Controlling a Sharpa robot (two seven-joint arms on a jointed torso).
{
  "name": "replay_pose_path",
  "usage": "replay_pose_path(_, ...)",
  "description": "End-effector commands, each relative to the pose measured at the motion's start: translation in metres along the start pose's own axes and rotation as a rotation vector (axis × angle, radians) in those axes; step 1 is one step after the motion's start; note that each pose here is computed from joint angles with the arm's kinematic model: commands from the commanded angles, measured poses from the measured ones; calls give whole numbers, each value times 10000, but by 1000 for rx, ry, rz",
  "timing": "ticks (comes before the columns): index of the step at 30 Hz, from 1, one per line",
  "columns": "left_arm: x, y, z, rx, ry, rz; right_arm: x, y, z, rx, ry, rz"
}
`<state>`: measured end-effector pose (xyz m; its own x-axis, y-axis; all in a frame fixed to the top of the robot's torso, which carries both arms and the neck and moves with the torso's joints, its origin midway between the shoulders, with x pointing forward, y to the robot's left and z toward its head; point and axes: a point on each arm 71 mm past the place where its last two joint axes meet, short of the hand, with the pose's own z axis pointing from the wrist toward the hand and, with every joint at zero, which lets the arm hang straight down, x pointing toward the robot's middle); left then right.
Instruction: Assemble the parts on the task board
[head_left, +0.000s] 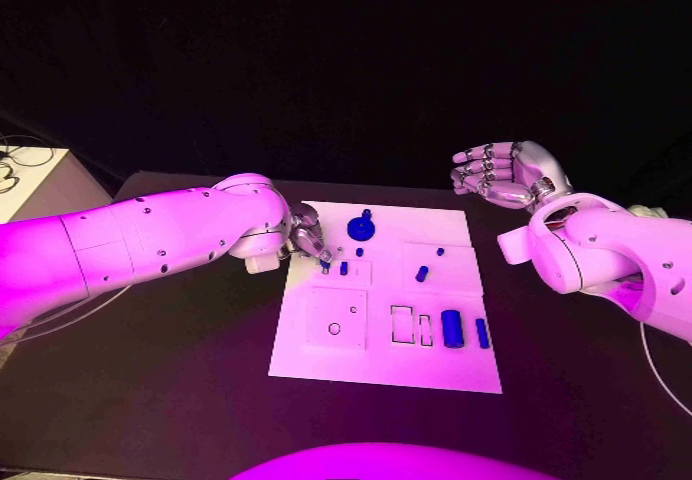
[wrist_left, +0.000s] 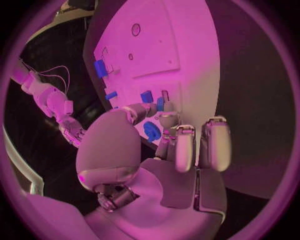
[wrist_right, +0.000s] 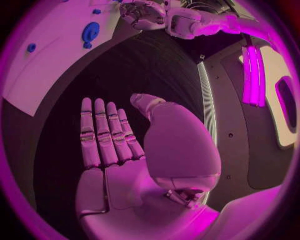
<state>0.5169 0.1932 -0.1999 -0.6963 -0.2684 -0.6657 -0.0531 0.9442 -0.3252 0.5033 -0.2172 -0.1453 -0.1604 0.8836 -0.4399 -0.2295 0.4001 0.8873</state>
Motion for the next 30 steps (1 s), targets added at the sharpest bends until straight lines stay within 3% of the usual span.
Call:
replay_pose_path(1, 17, -7, 2, -4, 16, 34, 14, 16, 1, -25, 15, 27)
replay_pose_path(30, 78, -27, 15, -7, 34, 83, 8, -7, 0, -14, 21, 33)
